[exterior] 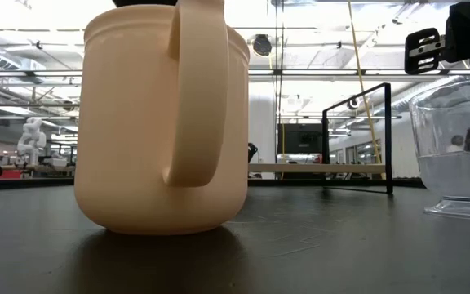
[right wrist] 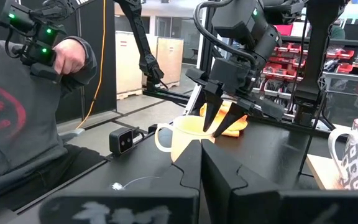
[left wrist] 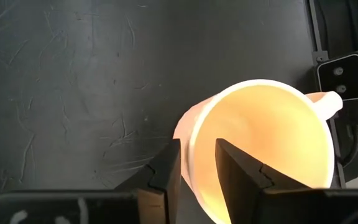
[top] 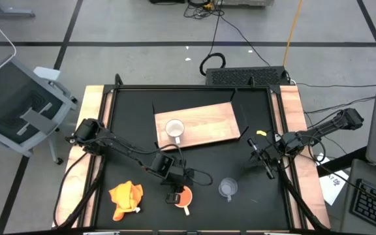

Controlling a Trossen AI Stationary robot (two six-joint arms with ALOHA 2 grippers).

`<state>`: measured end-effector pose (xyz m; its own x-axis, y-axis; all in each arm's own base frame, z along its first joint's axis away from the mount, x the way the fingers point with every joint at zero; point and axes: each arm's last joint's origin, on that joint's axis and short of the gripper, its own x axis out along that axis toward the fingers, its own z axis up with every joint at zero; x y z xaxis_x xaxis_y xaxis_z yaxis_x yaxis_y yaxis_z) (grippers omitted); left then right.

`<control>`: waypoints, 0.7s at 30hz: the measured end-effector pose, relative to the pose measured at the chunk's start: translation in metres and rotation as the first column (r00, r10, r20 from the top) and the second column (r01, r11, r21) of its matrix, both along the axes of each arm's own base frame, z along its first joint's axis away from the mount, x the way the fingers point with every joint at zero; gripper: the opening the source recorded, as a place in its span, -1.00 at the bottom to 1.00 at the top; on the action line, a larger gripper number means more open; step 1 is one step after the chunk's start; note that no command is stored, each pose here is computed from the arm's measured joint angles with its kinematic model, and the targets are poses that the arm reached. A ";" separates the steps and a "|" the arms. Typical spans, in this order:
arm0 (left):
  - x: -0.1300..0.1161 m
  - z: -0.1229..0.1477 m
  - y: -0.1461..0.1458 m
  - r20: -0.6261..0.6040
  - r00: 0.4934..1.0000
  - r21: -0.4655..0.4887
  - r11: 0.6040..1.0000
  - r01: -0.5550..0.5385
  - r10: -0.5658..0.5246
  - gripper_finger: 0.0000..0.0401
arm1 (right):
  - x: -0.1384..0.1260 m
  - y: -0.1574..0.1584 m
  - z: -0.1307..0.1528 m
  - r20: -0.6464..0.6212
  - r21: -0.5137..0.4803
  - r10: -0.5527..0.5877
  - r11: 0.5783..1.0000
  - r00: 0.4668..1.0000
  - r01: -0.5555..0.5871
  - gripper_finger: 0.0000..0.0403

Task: Stack small to large cups/mugs on shelf
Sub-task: Put the yellow mug on the shelf

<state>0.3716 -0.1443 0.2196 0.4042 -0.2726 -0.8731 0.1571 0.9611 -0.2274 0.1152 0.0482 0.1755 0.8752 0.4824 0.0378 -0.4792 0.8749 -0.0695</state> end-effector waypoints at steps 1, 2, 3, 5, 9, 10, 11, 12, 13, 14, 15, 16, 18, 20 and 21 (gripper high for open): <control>0.000 0.000 0.000 0.000 1.000 0.000 1.000 0.000 0.000 -0.50 | 0.000 0.000 0.000 0.000 0.000 0.000 1.000 1.000 0.000 -1.00; 0.000 0.000 0.000 0.000 1.000 0.000 1.000 0.000 0.000 -0.49 | 0.000 0.000 0.000 0.000 0.000 0.000 1.000 1.000 0.000 -1.00; 0.000 0.000 0.000 0.000 1.000 0.001 1.000 0.000 0.000 -0.46 | 0.000 0.000 0.000 0.000 0.000 0.000 1.000 1.000 0.000 -1.00; 0.000 0.000 0.000 0.003 1.000 0.008 1.000 -0.002 0.002 -0.39 | 0.000 0.000 0.000 0.000 0.000 0.000 1.000 1.000 0.000 -1.00; 0.000 0.000 0.000 0.007 1.000 0.019 1.000 -0.011 0.011 -0.18 | 0.000 0.000 0.000 0.000 0.000 0.000 1.000 1.000 0.000 -1.00; 0.000 0.000 0.000 0.008 1.000 0.022 1.000 -0.013 0.013 -0.12 | 0.000 0.000 0.000 0.000 0.000 0.000 1.000 1.000 0.000 -1.00; 0.000 0.000 0.000 0.008 1.000 0.023 1.000 -0.015 0.015 -0.07 | 0.000 0.000 0.000 0.000 0.000 0.000 1.000 1.000 0.000 -1.00; 0.000 0.000 0.000 0.009 1.000 0.026 1.000 -0.018 0.018 -0.03 | 0.000 0.000 0.000 0.000 0.000 0.000 1.000 1.000 0.000 -1.00; 0.000 0.000 0.001 0.009 1.000 0.027 0.999 -0.019 0.019 0.01 | 0.000 0.000 0.000 0.000 0.000 0.000 1.000 1.000 0.000 -1.00; 0.000 0.000 0.001 0.010 1.000 0.027 0.999 -0.020 0.019 0.04 | 0.000 0.000 0.000 0.000 0.000 0.000 1.000 1.000 0.000 -1.00; 0.000 0.000 0.001 0.010 1.000 0.027 0.999 -0.020 0.019 0.07 | 0.000 0.000 0.000 0.000 0.000 0.000 1.000 1.000 0.000 -1.00; 0.000 0.000 0.001 0.010 1.000 0.028 0.999 -0.020 0.020 0.09 | 0.000 0.000 0.000 0.000 0.000 0.000 1.000 1.000 0.000 -1.00; 0.001 -0.001 0.000 0.008 1.000 0.029 0.999 -0.020 0.019 0.11 | 0.000 0.000 0.000 0.000 0.000 0.000 1.000 1.000 0.000 -1.00; 0.001 -0.003 -0.001 0.003 1.000 0.031 0.999 -0.018 0.017 0.11 | 0.000 0.000 0.000 0.000 0.000 0.000 1.000 1.000 0.000 -1.00; 0.001 -0.005 -0.001 -0.004 1.000 0.036 0.999 -0.013 0.013 0.10 | 0.000 0.000 0.000 0.000 0.000 0.000 1.000 1.000 0.000 -1.00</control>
<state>0.3721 -0.1456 0.2147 0.4038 -0.2361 -0.8838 0.1440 0.9705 -0.1935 0.1152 0.0482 0.1755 0.8751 0.4824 0.0380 -0.4793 0.8749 -0.0691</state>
